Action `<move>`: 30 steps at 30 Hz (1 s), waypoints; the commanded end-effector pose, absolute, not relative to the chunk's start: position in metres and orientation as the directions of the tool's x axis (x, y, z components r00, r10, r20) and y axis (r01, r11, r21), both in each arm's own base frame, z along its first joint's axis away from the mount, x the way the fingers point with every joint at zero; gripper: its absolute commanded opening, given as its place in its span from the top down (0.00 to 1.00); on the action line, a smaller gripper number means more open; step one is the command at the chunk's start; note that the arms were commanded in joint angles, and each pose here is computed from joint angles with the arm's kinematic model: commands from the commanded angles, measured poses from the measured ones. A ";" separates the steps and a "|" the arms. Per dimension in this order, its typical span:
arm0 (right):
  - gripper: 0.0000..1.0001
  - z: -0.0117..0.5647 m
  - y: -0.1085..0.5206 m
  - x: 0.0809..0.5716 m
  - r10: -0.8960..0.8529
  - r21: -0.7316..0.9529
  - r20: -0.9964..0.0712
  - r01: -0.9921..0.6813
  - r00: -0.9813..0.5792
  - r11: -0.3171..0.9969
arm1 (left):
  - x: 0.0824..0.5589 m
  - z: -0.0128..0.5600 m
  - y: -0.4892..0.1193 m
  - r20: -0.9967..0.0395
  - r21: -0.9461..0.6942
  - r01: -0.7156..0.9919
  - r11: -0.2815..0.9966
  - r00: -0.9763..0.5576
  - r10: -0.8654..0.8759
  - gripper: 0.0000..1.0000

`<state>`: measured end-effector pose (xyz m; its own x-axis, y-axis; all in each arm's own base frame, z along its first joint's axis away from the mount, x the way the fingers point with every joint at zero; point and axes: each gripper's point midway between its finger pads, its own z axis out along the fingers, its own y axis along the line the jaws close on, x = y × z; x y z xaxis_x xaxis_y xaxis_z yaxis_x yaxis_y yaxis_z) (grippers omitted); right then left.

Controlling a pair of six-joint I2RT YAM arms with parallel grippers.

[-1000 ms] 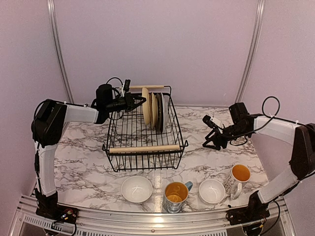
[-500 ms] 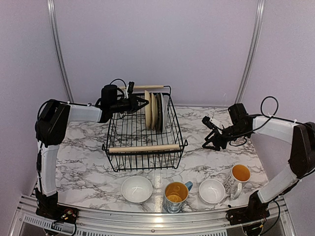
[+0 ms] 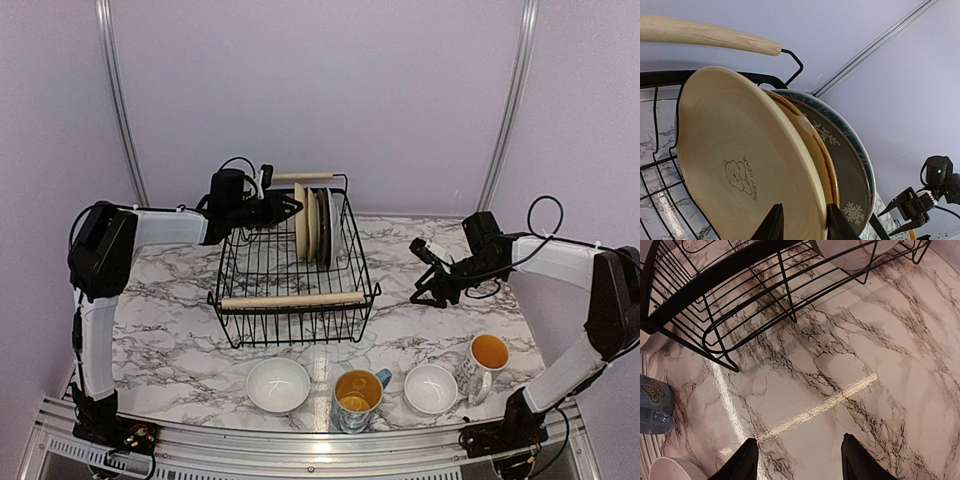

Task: Load the mixed dishes into the dish rack
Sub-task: Insert the plate into the dish rack.

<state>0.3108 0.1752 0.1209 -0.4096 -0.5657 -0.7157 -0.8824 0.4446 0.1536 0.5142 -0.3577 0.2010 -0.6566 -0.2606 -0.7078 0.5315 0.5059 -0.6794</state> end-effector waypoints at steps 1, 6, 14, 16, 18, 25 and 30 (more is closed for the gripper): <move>0.45 0.125 0.176 0.311 -0.559 0.169 -0.719 -0.884 -0.414 0.437 | 0.530 0.202 -0.328 -0.732 -0.625 0.447 0.640 -0.621 -0.281 0.64; 0.45 0.126 0.176 0.311 -0.556 0.171 -0.721 -0.884 -0.413 0.435 | 0.525 0.221 -0.321 -0.756 -0.601 0.452 0.659 -0.589 -0.285 0.59; 0.45 0.129 0.177 0.311 -0.554 0.169 -0.726 -0.886 -0.408 0.431 | 0.524 0.221 -0.317 -0.766 -0.567 0.432 0.701 -0.591 -0.255 0.53; 0.45 0.128 0.177 0.310 -0.555 0.171 -0.725 -0.886 -0.409 0.430 | 0.523 0.221 -0.320 -0.765 -0.568 0.437 0.698 -0.593 -0.251 0.53; 0.45 0.128 0.177 0.310 -0.555 0.170 -0.725 -0.886 -0.409 0.431 | 0.521 0.221 -0.324 -0.765 -0.569 0.444 0.692 -0.596 -0.245 0.53; 0.45 0.127 0.177 0.310 -0.555 0.174 -0.723 -0.886 -0.411 0.430 | 0.520 0.221 -0.325 -0.777 -0.520 0.407 0.751 -0.591 -0.217 0.49; 0.45 0.127 0.177 0.310 -0.556 0.175 -0.723 -0.886 -0.411 0.429 | 0.513 0.229 -0.339 -0.782 -0.521 0.456 0.722 -0.594 -0.189 0.48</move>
<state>0.3084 0.1765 0.1214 -0.4132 -0.5613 -0.7171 -0.8836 0.4377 0.1665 0.5204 -0.3341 0.2141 -0.5996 -0.2213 -0.7691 0.4268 0.7245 -0.5413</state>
